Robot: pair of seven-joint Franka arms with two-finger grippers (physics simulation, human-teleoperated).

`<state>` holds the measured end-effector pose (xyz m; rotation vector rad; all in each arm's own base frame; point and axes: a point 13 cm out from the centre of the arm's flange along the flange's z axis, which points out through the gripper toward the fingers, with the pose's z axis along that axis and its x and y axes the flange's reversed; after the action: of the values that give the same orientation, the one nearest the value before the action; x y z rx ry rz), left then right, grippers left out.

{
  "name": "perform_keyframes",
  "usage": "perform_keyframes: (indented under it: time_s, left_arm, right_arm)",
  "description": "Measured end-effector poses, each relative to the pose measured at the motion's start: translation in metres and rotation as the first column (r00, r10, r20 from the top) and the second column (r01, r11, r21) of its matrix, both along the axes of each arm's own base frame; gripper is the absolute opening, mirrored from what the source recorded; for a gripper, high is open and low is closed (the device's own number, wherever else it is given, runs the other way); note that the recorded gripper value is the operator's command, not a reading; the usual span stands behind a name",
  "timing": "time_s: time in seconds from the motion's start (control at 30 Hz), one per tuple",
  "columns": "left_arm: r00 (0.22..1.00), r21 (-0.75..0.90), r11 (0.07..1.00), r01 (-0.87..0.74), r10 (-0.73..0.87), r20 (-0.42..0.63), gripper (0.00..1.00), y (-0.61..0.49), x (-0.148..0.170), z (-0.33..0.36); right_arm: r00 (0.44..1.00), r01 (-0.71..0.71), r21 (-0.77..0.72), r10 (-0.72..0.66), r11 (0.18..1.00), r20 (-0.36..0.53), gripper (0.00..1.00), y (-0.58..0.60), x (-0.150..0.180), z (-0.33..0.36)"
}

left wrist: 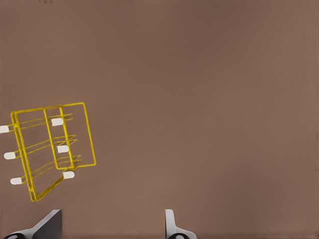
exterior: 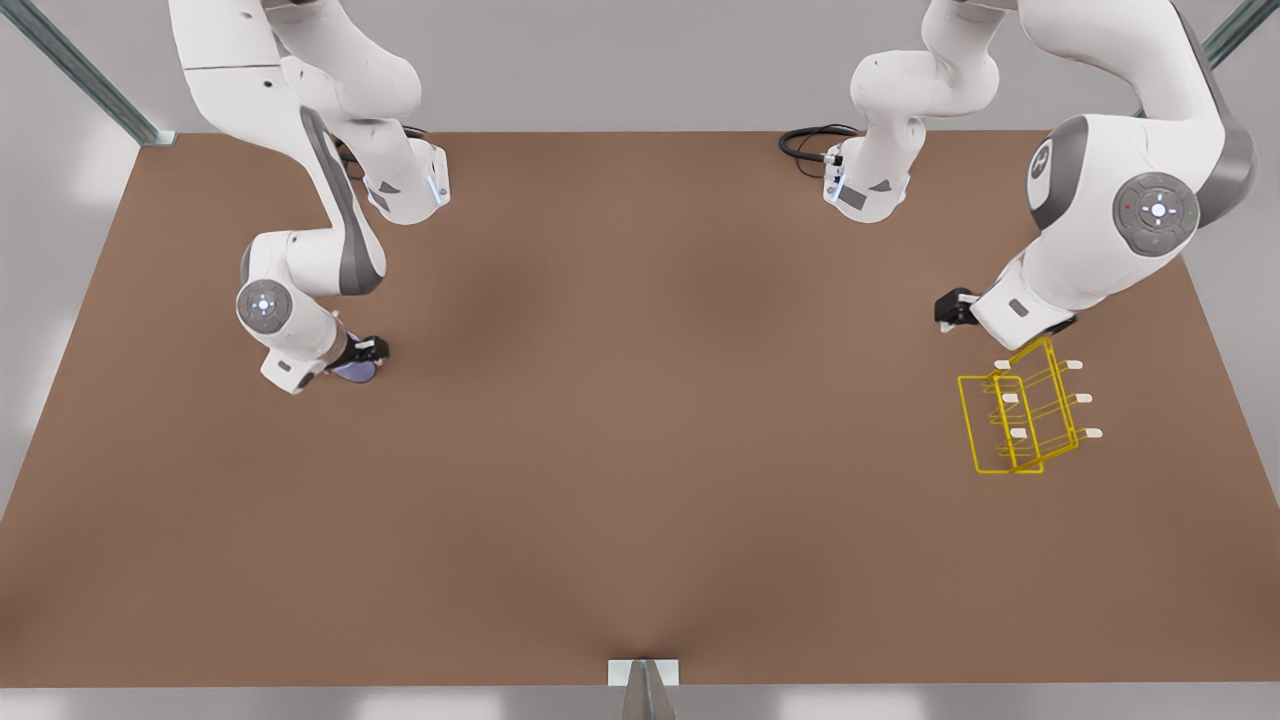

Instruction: Place the cup on the cup holder

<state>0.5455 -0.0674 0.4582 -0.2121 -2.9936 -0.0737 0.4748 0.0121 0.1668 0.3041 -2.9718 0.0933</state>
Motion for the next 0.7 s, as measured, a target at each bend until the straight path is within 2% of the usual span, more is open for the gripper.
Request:
perform_keyframes:
  time_s: [0.17,0.4,0.7]
  left_arm:
    - [1.0,0.0,1.0,-0.008,0.008,-0.003,1.0,0.004,0.0,0.0]
    - [1.0,0.0,1.0,-0.014,0.014,0.0,1.0,0.008,0.001,0.002]
    - [1.0,-0.001,1.0,-0.011,0.011,0.005,1.0,0.006,0.001,0.006]
  right_arm:
    - [0.999,0.023,0.0,-0.023,1.0,0.037,1.0,-0.015,0.002,0.018]
    - [0.998,0.055,0.016,-0.055,0.998,-0.042,1.0,-0.022,-0.027,0.005]
    - [0.995,0.043,0.025,-0.041,0.999,-0.088,1.0,-0.015,-0.037,-0.009]
